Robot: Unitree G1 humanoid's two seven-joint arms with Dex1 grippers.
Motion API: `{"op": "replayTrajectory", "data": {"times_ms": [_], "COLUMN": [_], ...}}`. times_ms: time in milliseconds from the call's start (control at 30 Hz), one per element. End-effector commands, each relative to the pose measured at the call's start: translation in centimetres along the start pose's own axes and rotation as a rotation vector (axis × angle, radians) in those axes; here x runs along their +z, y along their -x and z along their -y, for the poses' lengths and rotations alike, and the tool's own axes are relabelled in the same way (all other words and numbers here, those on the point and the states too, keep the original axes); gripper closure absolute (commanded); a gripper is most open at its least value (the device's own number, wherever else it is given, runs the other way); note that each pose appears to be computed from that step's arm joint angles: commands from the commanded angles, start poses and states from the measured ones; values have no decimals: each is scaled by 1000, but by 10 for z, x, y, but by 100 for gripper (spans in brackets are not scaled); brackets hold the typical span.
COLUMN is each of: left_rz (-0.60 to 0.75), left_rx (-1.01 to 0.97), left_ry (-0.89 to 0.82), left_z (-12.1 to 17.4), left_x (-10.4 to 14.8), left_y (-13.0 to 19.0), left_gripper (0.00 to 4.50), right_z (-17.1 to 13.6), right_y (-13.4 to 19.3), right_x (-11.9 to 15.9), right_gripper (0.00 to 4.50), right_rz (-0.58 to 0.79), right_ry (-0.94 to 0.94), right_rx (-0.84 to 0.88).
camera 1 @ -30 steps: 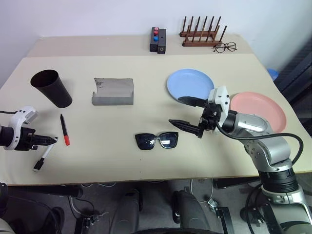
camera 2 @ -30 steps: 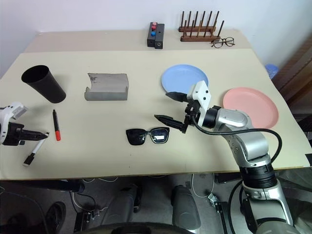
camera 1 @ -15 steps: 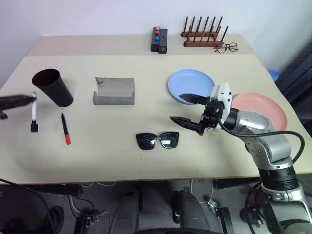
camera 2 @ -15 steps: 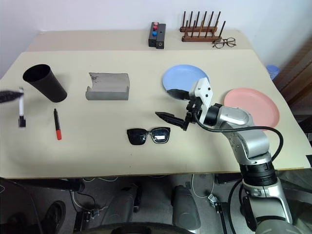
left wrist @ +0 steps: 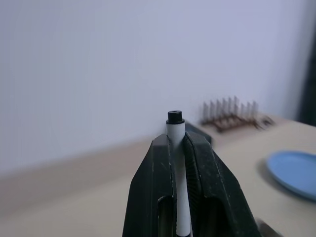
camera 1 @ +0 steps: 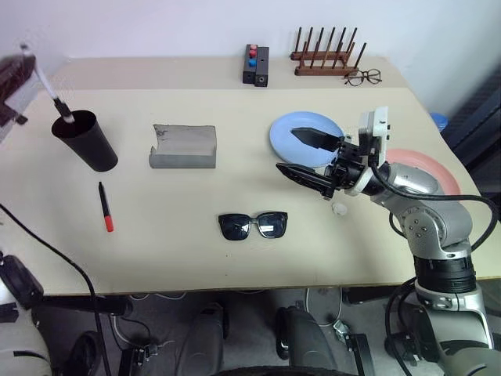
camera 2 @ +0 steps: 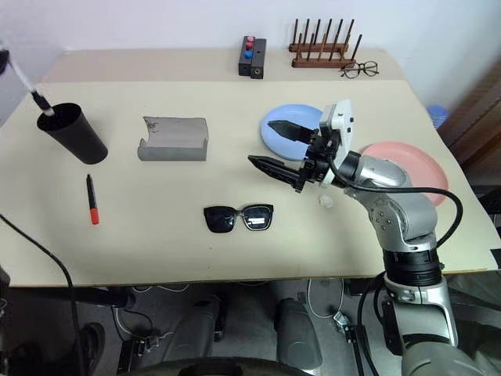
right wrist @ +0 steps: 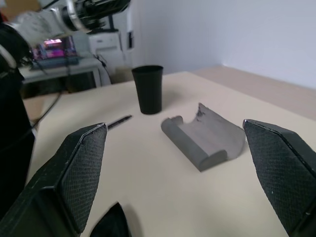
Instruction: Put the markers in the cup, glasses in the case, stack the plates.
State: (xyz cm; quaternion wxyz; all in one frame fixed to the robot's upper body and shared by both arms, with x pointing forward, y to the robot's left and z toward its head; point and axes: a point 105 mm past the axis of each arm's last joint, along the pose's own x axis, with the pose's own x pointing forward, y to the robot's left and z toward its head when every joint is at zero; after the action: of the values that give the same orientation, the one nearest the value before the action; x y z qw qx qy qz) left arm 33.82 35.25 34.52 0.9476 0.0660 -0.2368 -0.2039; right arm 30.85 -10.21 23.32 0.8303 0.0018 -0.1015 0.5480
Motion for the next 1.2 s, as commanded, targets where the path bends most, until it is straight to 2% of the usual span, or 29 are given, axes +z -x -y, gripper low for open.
{"op": "replayTrajectory", "data": {"times_ms": [33, 200, 567, 900, 1000, 1200], "left_rz": [53, 42, 7, -102, -104, -96], "left_rx": [74, 116, 252, 325, 321, 309], "left_ry": [-151, -175, -176, -120, -91, -98], "left_z": [-9, -13, -18, -21, -21, -20], "left_x": [17, -1, -43, -82, -85, -82], "left_y": [-11, -17, -9, 10, 11, 9], "left_gripper": [447, 447, 447, 447, 334, 21], "right_z": [-3, -4, -6, -6, -6, -6], "right_y": [-1, 2, 9, 10, 10, 10], "right_x": [11, 12, 7, 8, 8, 7], "right_gripper": [0, 0, 0, 0, 0, 0], "right_rz": [36, 35, -3, -14, -22, -25], "right_ry": [50, 56, 66, 70, 72, 72], "right_rx": [1, -14, -37, -40, -39, -39]}}
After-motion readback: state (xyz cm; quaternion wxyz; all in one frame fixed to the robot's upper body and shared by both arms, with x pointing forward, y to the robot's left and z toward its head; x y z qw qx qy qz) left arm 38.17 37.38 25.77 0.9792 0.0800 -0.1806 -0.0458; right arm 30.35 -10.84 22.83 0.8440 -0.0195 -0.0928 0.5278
